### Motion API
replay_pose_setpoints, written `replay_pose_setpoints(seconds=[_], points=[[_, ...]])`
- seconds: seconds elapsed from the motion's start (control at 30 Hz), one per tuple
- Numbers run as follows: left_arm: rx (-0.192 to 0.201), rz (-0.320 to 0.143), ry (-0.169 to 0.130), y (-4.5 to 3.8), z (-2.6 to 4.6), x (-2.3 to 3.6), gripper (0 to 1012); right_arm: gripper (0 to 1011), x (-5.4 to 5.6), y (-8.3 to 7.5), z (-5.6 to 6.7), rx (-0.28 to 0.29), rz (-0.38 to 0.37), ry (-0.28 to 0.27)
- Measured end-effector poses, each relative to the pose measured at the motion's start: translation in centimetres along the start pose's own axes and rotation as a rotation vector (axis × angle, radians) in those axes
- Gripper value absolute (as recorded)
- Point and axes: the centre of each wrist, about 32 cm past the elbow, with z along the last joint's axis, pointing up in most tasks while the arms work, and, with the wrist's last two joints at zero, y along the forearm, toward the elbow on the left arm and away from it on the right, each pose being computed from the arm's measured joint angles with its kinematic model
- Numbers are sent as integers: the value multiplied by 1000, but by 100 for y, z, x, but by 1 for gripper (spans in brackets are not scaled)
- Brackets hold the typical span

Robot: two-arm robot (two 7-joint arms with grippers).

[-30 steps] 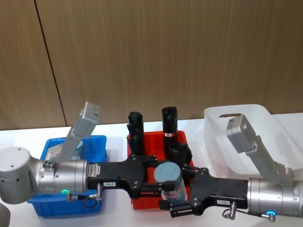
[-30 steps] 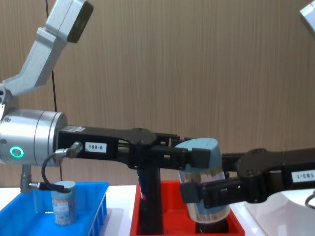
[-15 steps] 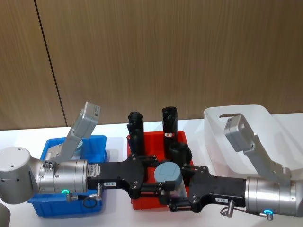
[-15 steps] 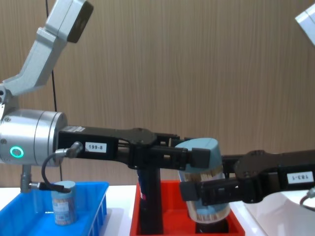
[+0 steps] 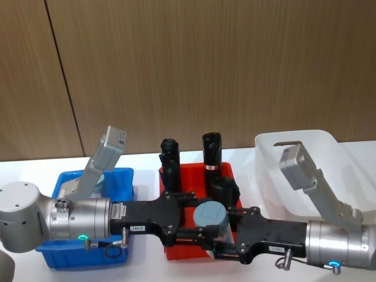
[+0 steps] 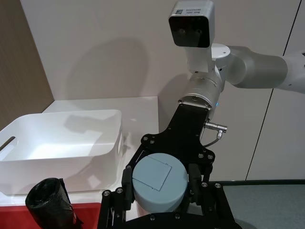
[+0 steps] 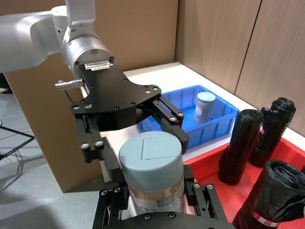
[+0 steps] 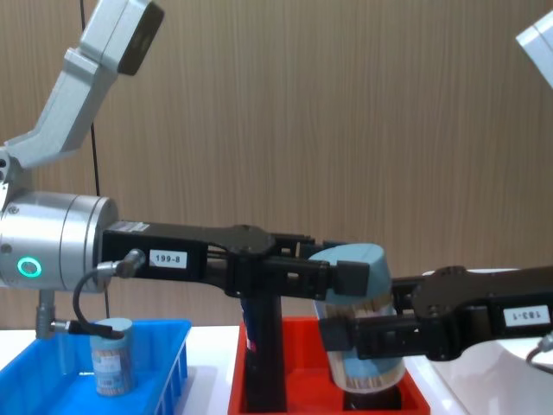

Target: Pick the cotton swabs from the blue box and place them into the white box.

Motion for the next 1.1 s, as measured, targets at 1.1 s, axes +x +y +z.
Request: replay_pose_setpoints(seconds=[1.1], points=[[0, -1, 0, 0, 0, 0, 1004, 648, 146, -295, -77, 34, -126, 22]])
